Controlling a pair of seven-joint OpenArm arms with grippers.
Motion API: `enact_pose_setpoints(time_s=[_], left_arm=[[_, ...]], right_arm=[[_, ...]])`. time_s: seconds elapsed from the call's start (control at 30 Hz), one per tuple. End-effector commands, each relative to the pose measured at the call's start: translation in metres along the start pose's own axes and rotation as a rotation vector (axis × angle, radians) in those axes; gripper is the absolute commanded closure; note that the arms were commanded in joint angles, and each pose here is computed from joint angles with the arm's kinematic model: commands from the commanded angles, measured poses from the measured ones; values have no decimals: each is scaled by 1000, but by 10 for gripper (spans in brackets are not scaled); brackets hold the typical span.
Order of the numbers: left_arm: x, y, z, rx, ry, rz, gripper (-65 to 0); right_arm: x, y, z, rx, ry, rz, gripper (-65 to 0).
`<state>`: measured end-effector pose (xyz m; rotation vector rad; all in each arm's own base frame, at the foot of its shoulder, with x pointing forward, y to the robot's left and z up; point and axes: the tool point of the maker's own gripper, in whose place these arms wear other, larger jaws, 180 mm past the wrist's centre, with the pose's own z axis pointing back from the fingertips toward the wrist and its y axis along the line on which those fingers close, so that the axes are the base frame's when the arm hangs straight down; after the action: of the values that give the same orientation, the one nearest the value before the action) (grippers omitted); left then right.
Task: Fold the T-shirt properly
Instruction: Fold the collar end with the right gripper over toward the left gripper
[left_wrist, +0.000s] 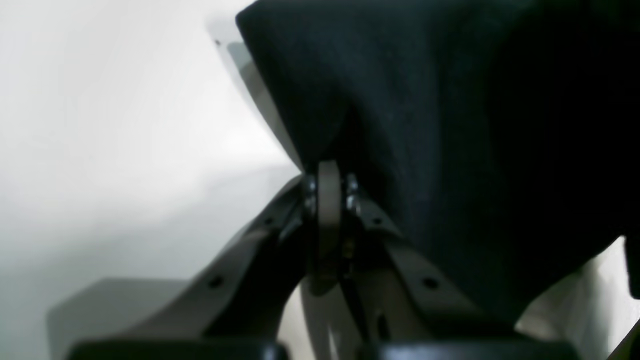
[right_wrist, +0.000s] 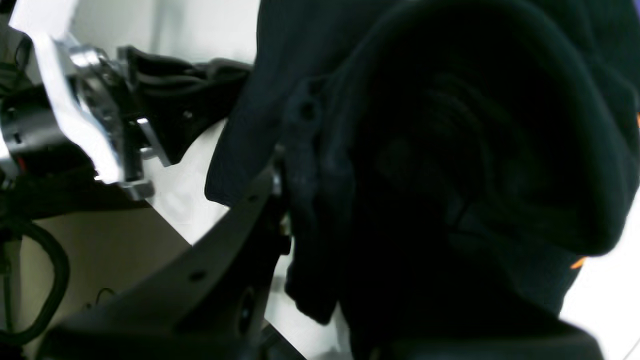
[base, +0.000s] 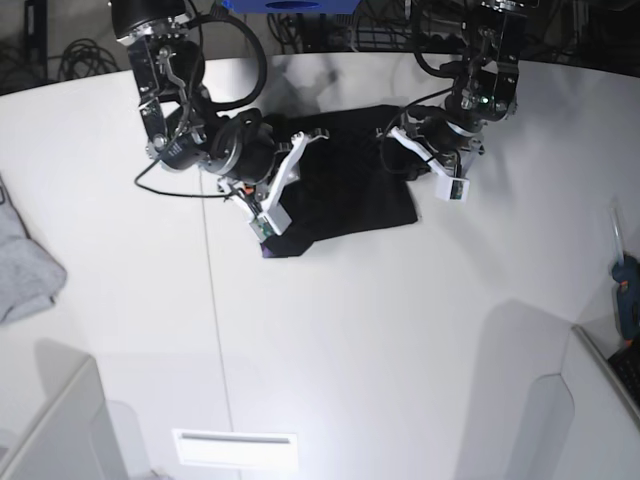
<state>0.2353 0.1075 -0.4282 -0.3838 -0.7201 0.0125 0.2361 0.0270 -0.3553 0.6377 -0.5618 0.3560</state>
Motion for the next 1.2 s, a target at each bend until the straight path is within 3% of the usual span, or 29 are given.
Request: enact_pose_setpoints(time_s=[0.0, 0.27, 0.43, 0.53, 0.77, 0.87, 0.93, 1.17], left_arm=[[2, 0, 3, -2, -2, -6, 0], [-5, 1, 4, 1, 12, -1, 0], [3, -5, 11, -11, -10, -18, 0], [0, -3, 23, -9, 30, -52, 0], [6, 57, 74, 173, 65, -7, 0], [5, 85, 95, 256, 61, 15, 0], [3, 102, 107, 308, 56, 36, 0], [-10, 133, 137, 413, 65, 79, 0]], right_arm=[[14, 5, 2, 22, -49, 5, 0], [7, 28, -12, 80, -2, 60, 0], [-2, 23, -29, 82, 50, 26, 0], [-1, 23, -32, 83, 39, 25, 0], [-4, 22, -32, 82, 42, 22, 0], [-8, 23, -32, 83, 63, 23, -197], [-6, 24, -32, 87, 56, 21, -291], [-3, 27, -32, 91, 46, 24, -311]])
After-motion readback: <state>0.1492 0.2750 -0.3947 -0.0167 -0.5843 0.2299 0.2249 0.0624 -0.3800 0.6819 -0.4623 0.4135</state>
